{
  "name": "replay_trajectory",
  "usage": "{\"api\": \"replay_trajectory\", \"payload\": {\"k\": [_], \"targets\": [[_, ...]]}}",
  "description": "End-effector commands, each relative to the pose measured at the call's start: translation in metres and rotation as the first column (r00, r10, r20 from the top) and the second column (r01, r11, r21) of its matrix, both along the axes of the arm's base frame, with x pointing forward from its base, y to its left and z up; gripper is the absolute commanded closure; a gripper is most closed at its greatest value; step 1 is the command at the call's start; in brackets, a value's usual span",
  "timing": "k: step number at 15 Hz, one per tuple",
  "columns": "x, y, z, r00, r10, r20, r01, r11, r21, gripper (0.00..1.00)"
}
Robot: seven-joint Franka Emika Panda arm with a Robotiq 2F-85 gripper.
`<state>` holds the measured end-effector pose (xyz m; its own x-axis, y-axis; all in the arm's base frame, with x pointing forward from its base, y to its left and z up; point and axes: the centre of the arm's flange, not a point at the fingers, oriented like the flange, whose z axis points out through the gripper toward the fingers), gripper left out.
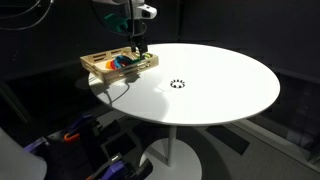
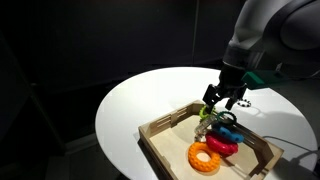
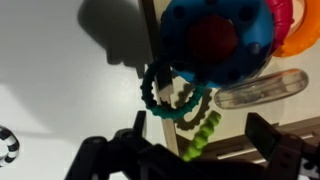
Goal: Put the green circular object on the wooden tray
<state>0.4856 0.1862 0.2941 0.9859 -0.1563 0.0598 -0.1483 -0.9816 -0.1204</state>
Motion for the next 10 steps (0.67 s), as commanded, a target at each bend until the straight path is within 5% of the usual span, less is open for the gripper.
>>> {"api": "replay_trajectory", "payload": {"k": [1, 10], "targets": [[0.000, 0.002, 0.001, 1.000, -0.018, 0.019, 0.019, 1.000, -0.024, 0.00], [0.011, -0.046, 0.009, 0.993, -0.120, -0.006, 0.119, 0.990, -0.076, 0.00]]}}
